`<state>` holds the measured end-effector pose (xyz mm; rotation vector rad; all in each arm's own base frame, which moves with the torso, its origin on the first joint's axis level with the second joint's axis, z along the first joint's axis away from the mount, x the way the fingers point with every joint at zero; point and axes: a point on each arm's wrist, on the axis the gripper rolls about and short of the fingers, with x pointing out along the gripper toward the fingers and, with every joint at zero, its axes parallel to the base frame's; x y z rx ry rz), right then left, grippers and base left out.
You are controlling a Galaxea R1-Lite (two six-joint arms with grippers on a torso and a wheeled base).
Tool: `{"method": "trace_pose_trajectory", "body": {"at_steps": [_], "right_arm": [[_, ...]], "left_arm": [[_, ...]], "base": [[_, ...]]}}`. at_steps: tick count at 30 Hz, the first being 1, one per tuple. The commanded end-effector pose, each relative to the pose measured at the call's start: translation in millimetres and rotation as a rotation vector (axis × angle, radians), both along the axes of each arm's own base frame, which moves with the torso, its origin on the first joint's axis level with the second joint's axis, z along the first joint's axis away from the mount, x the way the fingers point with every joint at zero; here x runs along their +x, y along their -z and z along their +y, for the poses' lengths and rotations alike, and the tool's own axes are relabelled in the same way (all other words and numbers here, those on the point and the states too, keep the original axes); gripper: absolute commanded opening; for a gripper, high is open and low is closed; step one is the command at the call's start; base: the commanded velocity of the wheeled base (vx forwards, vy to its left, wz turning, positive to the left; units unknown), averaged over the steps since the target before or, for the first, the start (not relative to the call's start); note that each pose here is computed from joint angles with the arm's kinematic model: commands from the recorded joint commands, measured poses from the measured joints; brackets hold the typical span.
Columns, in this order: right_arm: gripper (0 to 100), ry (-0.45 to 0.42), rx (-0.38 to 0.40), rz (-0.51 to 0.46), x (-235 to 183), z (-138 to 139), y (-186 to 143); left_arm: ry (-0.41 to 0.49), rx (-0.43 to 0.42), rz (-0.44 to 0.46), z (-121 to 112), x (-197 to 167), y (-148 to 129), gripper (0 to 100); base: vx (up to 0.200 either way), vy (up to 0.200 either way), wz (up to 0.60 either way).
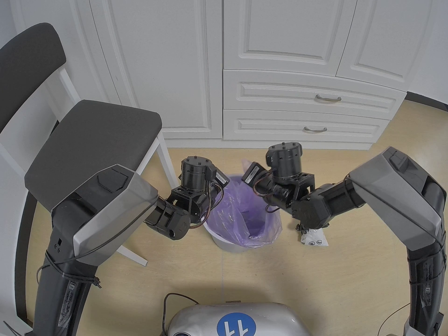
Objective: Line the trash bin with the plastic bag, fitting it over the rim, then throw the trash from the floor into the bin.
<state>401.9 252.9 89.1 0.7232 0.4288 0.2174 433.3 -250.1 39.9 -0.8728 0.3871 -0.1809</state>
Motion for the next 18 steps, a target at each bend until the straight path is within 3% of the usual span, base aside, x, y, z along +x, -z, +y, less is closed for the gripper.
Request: {"method": "trace_pose_trajectory", "body": {"at_steps": [1,8,14,18], "right_arm": [[0,-0.062,-0.012,0.014,-21.3,21.9,16.3],[0,-0.048,-0.016,0.013,-16.1,16.8,20.8],[0,-0.047,-0.025,0.006,-14.7,16.0,20.4],[0,-0.044,-0.028,0.003,-14.2,15.4,20.2]], "left_arm": [[0.009,0.004,0.006,-4.4,-1.6,3.6,0],[0.009,0.025,0.053,-5.0,2.3,1.5,0],[-0.01,0.039,0.193,-0.5,12.3,-1.0,0],[-0.008,0.049,0.229,0.4,13.4,-1.5,0]], "base": [[0.0,0.0,0.0],[0.0,0.0,0.0],[0.0,0.0,0.0],[0.0,0.0,0.0]]}}
